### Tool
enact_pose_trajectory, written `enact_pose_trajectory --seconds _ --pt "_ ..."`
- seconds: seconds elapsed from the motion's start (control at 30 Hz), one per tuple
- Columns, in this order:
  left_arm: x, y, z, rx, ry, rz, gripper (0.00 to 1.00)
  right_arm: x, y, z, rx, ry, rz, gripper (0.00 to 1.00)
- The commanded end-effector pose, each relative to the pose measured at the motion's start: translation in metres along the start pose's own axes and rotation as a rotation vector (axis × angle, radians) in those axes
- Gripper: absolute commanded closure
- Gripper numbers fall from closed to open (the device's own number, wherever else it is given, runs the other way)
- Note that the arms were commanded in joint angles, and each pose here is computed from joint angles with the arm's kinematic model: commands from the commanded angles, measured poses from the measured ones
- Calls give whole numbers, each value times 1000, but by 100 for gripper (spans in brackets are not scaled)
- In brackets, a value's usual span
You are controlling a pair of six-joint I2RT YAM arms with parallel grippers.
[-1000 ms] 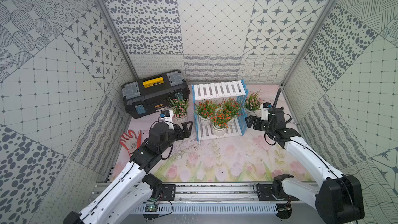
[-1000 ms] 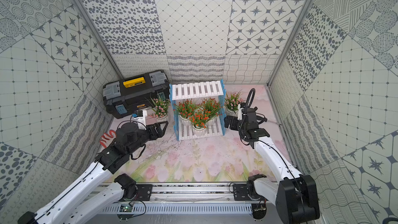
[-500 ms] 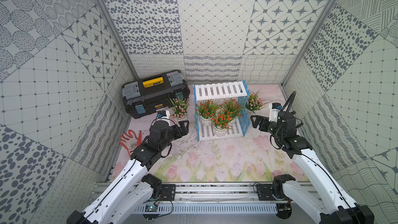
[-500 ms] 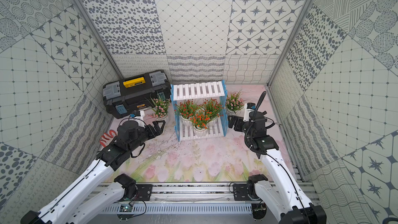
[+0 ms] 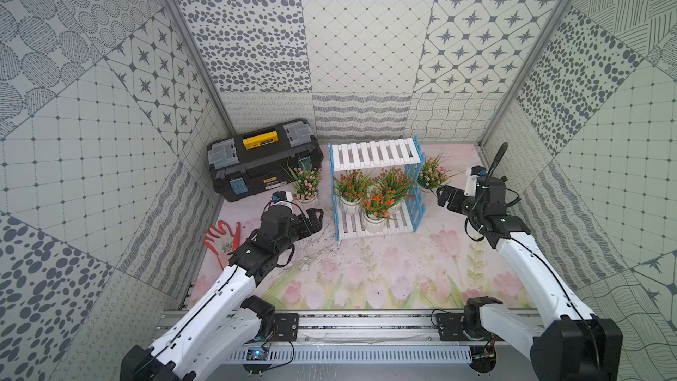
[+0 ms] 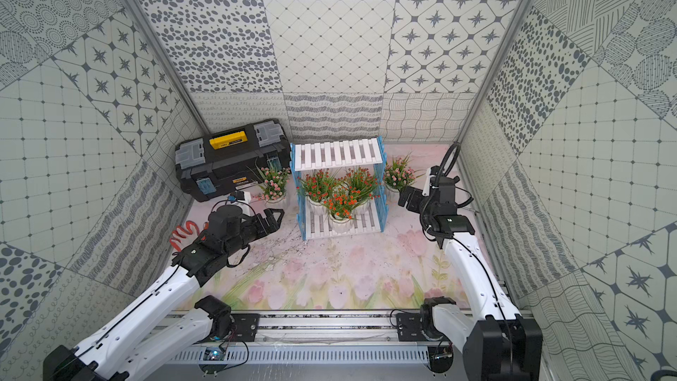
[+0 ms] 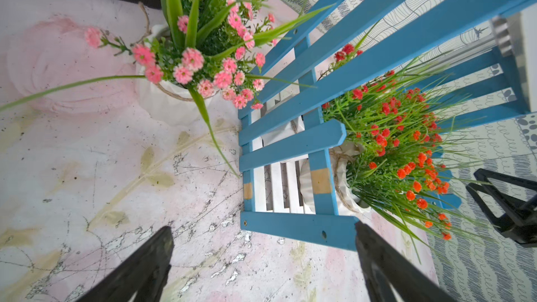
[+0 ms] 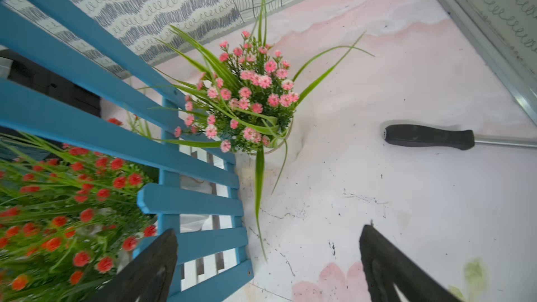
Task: Place the baby's breath potted plants on the rack by color
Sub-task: Adjust the rack at the center of the board, then pick up the baby's breath potted plant from the center of the board.
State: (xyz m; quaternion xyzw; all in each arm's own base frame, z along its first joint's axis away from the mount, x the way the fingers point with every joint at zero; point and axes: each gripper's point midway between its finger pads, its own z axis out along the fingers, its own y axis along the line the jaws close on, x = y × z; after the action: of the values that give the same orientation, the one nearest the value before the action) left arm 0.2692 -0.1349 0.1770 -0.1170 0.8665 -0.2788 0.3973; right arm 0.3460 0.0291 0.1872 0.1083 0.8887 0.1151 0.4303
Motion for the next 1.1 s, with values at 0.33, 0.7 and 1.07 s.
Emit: enact_pose_trajectory --seconds 0.33,0.7,1.07 --pt "-16 -24 14 98 -36 -2 3 5 5 80 -90 -15 -118 2" --pt "-26 -34 12 128 -65 -19 3 -2 10 108 -121 -30 -228 2" --pt "-36 -43 9 135 -74 14 3 6 15 122 -171 4 -340 2"
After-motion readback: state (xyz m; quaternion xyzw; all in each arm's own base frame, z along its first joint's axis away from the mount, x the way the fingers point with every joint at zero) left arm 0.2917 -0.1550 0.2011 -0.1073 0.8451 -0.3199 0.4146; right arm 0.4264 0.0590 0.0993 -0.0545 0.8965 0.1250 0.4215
